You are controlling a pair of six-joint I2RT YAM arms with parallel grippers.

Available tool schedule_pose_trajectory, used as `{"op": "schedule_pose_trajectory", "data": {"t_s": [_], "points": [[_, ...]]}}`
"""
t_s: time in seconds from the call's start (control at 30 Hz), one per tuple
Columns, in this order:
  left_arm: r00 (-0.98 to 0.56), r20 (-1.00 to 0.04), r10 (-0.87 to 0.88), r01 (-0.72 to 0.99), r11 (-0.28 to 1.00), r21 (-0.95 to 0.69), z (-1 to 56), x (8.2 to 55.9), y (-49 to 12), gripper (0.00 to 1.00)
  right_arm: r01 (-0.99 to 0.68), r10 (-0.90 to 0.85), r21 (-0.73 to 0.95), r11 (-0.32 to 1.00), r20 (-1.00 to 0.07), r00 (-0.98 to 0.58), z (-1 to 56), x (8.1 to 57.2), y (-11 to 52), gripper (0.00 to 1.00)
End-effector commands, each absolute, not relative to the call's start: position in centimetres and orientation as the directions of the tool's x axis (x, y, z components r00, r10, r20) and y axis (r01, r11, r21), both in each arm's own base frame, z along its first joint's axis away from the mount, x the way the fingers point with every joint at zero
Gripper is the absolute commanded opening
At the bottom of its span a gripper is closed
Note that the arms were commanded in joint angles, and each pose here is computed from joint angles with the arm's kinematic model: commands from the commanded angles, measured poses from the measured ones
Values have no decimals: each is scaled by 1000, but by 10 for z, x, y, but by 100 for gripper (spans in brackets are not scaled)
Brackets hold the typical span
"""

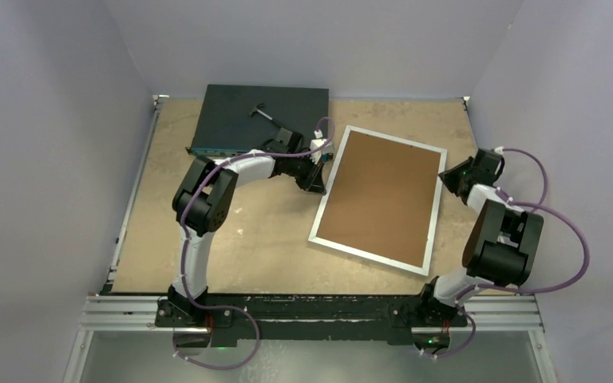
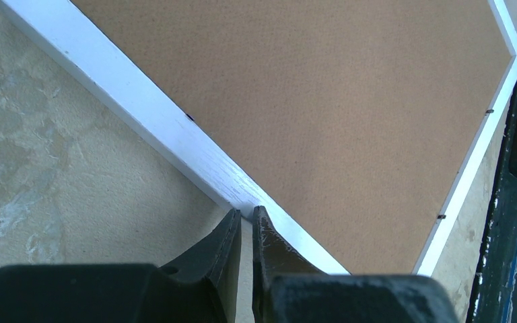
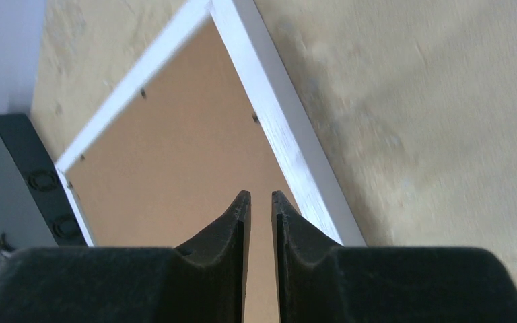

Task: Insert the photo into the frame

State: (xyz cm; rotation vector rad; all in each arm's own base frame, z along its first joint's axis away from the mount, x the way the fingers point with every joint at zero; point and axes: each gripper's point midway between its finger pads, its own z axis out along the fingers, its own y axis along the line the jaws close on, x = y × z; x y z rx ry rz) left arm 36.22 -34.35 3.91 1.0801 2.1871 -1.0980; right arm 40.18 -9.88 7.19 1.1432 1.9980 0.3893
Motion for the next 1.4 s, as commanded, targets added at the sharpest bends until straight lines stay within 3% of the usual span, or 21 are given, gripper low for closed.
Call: {"op": "schedule_pose_trajectory", "data": {"t_s": [0.0,0.23,0.37,0.47,0.77,1.37], "points": [[-591,-606,533,805,440,-398,-10,355,-329,2,567,796,565,599,-494,-349,79,365,-80,21],[-584,-611,535,810,438,-391,-4,355,-328,2,664,807,461,589,-382,-450,57,283,-53,36],[-585,-605,540,809,443,-387,-5,355,-326,2,673,796,429,603,-385,-468,66,269,-51,39],[-592,-600,538,804,444,-395,-7,353,-326,2,707,810,395,586,-321,-492,61,255,-45,42],[-592,-611,526,804,445,-395,-5,359,-328,2,759,784,210,616,-260,-564,57,235,-60,44],[-588,-611,530,808,430,-404,-9,358,-330,2,732,775,258,630,-154,-613,43,209,-23,40]]}}
